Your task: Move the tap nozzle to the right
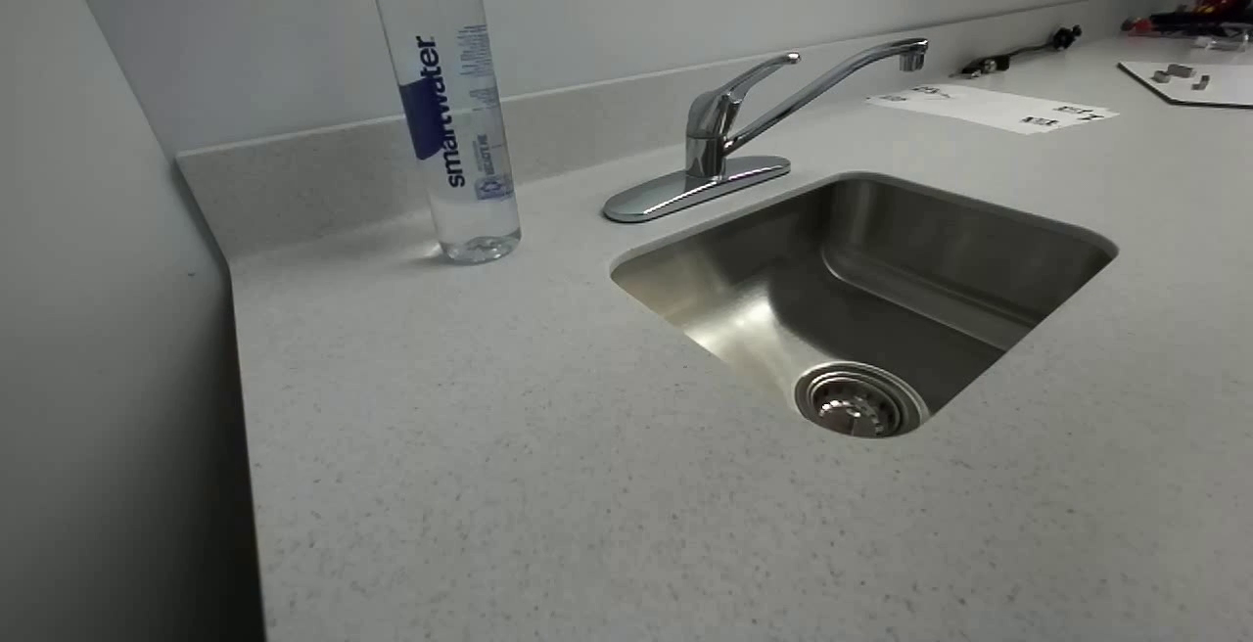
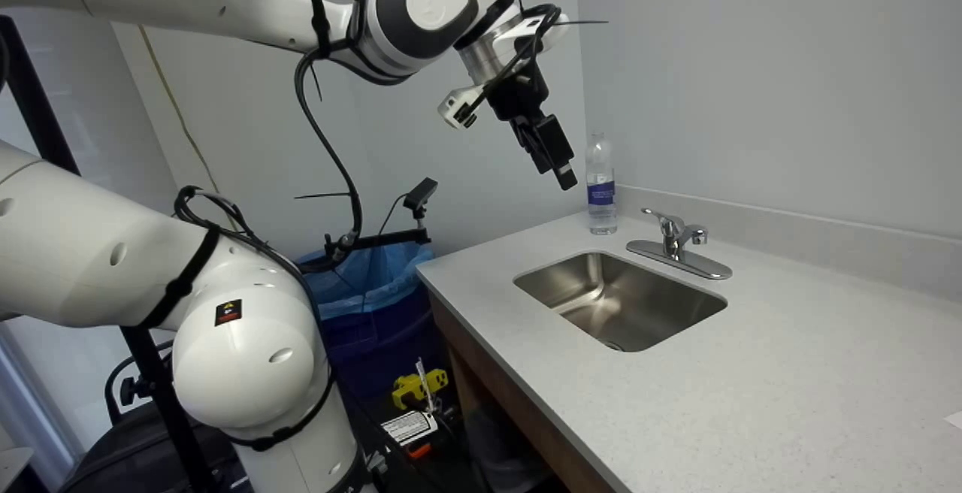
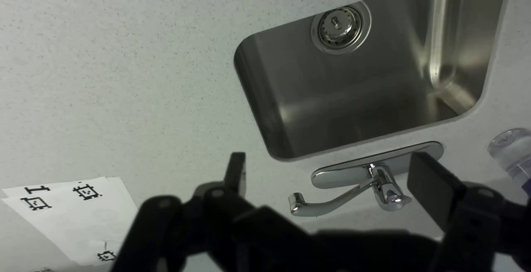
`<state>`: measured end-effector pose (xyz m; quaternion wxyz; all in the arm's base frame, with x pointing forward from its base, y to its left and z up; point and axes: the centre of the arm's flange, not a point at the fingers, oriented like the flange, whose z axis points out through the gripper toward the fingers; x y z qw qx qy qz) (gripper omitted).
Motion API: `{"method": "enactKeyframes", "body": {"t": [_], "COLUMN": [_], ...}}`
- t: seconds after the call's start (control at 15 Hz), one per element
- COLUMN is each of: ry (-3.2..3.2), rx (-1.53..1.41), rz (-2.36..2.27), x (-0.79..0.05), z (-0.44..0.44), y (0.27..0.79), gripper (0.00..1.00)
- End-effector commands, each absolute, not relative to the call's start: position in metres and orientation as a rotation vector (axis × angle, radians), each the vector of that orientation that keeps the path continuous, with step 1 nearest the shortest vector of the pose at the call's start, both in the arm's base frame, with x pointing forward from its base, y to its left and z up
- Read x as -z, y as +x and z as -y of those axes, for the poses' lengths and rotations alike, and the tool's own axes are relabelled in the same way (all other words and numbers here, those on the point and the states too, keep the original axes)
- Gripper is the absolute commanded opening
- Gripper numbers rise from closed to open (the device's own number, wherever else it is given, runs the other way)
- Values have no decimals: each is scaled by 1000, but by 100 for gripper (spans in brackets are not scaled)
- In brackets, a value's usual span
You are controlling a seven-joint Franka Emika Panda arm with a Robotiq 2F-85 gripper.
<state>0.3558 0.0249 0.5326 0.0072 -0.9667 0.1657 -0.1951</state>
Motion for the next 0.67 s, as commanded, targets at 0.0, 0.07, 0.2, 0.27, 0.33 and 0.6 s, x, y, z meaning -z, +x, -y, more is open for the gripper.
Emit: {"method": "enactKeyframes", "body": {"t": [0.0,0.07,0.2,0.27,0.33,0.6], "ry": [-3023,-3023,-3023,-3023,-3022,-3022], "rx": [611,612,615,616,617,619], "rz": [-518,-518,-518,-518,-518,-518], "x": [-532,-532,-533,-533,-533,-534], "z": [-25,-25,-25,-25,-25,-25], "y": [355,355,354,354,354,353], "gripper": [100,100,100,100,100,100]}}
